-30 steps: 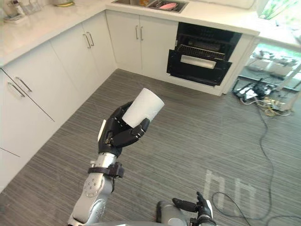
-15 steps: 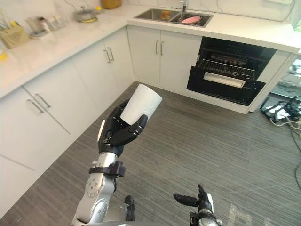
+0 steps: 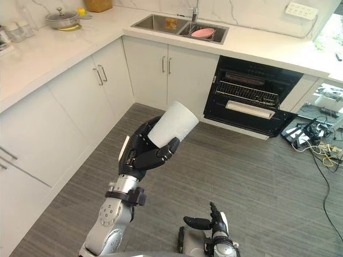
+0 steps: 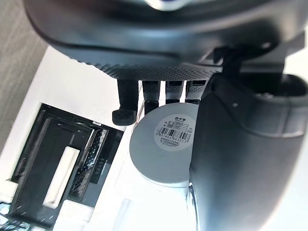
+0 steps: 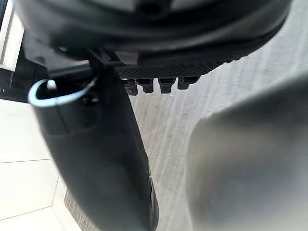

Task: Walk over to the sink, pick up the cup, carry it to the dishwasher, place the cup inside the dishwasher, then close the dishwasher door

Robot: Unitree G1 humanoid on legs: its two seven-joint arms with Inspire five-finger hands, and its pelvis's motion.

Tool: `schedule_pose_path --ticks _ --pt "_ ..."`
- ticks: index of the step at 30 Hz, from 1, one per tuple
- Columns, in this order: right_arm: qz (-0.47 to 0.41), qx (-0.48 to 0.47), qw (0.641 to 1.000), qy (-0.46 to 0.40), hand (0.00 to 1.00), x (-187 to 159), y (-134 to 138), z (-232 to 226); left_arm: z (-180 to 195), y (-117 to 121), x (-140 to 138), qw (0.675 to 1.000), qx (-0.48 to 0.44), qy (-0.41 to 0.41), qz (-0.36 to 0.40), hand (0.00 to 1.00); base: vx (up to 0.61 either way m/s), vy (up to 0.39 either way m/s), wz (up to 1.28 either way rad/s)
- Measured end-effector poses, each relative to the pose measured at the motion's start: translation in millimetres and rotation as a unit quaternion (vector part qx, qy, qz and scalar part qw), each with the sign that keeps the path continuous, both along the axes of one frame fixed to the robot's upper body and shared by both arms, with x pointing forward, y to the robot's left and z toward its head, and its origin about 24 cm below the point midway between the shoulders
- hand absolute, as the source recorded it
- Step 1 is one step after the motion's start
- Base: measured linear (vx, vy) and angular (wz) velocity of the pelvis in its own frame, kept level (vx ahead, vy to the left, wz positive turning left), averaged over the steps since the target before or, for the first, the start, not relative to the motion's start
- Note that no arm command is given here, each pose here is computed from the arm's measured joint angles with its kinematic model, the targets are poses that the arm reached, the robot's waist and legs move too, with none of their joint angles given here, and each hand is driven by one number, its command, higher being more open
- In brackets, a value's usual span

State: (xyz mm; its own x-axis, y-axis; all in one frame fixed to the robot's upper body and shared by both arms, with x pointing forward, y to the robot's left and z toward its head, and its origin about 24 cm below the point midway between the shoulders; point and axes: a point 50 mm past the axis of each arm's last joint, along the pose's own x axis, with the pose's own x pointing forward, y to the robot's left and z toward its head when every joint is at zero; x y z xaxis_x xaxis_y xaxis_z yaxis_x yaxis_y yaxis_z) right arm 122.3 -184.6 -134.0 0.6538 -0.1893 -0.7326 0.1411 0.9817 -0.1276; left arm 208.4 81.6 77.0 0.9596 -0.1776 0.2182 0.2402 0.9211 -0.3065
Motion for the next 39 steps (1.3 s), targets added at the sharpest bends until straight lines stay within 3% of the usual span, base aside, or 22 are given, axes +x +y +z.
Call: schedule_pose_path --ticks 3,10,18,26,30,35,39 --pt "0.001 -0.020 1.000 -0.005 1.00 2 -13 4 -1 -7 2 1.000 -0.020 0.011 0.003 0.00 0.71 -0.223 0.37" --pt "-0.003 -0.024 0.999 -0.044 1.00 6 -14 15 -1 -6 0 0.998 -0.049 0.015 0.019 0.00 0.43 -0.150 0.14" --pt "-0.005 -0.042 0.999 0.008 1.00 -5 -27 2 -10 3 -3 0.999 -0.028 0.031 0.028 0.00 0.34 0.145 -0.53" --pt "-0.008 0.003 1.000 0.004 1.00 -7 3 -1 -11 4 -3 0.999 0.002 0.033 0.012 0.00 0.43 0.246 -0.53" --pt "0.000 0.030 0.999 -0.025 1.00 6 21 6 8 0 -6 1.000 -0.018 -0.012 0.003 0.00 0.32 0.002 -0.13" --pt "-0.001 0.027 0.999 -0.020 1.00 2 18 5 8 -7 -8 1.000 -0.022 -0.012 -0.014 0.00 0.42 -0.139 0.10" --pt "0.004 -0.005 1.000 -0.005 1.00 -2 -4 4 -15 -17 -4 0.998 -0.027 0.051 -0.011 0.00 0.49 -0.158 0.16"
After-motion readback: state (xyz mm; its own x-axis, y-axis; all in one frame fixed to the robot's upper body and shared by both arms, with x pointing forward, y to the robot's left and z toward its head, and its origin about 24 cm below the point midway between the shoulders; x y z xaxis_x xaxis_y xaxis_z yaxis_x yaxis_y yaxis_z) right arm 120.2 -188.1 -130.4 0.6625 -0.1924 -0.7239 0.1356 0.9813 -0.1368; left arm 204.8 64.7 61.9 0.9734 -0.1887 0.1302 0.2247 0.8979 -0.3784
